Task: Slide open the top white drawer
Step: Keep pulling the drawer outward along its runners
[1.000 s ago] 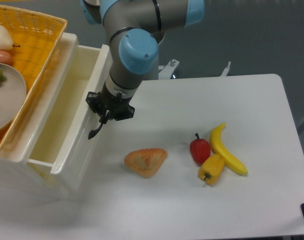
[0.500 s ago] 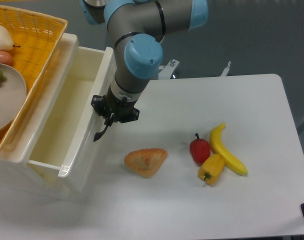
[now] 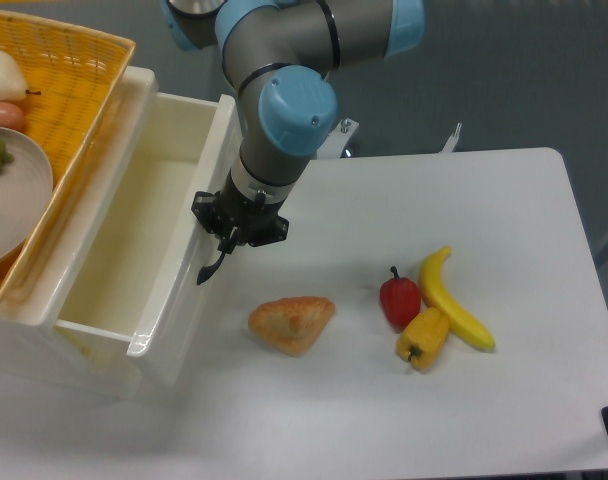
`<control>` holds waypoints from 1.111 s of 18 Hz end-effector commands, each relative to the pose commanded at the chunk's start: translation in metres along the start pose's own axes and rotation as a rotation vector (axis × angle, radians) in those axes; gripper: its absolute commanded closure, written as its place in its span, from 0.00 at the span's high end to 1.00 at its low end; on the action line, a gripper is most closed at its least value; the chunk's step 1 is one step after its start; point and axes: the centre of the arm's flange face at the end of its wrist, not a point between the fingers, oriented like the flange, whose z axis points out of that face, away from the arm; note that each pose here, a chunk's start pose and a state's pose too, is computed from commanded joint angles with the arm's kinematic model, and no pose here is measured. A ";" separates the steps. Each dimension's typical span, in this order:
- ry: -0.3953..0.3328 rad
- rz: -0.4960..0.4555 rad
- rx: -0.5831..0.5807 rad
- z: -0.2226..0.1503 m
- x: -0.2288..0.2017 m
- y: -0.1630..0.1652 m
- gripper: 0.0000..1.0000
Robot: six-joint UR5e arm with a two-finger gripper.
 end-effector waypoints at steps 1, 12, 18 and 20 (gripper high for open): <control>-0.001 0.002 0.001 0.000 0.000 -0.001 0.15; -0.004 -0.008 0.012 -0.007 -0.018 0.001 0.16; -0.004 -0.011 0.014 -0.007 -0.022 -0.001 0.19; -0.005 -0.011 0.013 -0.007 -0.022 -0.001 0.19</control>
